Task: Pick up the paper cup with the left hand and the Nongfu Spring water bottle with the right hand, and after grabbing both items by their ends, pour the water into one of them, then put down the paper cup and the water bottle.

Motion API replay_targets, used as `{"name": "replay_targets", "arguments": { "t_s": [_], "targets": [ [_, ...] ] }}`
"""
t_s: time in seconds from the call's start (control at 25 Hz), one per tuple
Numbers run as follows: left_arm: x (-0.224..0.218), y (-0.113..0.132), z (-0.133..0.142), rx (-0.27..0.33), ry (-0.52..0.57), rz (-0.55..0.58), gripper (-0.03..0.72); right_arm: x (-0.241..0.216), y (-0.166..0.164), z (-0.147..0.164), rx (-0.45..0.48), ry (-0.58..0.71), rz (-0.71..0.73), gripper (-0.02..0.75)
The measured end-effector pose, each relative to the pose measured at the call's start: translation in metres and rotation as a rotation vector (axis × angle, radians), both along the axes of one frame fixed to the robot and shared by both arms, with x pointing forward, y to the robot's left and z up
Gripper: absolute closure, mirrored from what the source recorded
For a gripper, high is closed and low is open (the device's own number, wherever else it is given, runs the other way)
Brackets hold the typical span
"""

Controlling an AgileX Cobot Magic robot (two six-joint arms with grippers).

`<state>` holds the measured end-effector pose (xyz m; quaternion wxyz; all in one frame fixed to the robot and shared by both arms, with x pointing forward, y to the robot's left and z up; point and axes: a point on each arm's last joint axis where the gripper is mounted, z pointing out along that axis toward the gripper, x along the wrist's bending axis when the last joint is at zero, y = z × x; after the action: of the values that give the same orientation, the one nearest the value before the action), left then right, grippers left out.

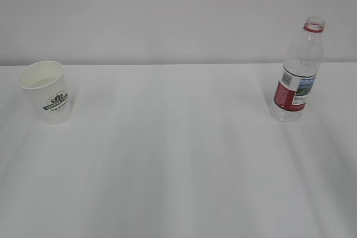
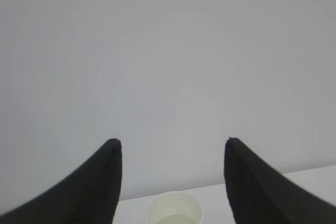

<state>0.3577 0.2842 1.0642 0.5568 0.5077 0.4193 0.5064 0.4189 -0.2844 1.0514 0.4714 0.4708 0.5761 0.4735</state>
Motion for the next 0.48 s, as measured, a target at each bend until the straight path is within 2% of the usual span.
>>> {"name": "replay_targets", "arguments": {
  "t_s": [0.48],
  "targets": [
    [-0.003, 0.0, -0.001, 0.002, 0.013, -0.001, 0.237, -0.022, -0.003, 0.009, -0.009, 0.015, -0.022, 0.147]
  ]
}}
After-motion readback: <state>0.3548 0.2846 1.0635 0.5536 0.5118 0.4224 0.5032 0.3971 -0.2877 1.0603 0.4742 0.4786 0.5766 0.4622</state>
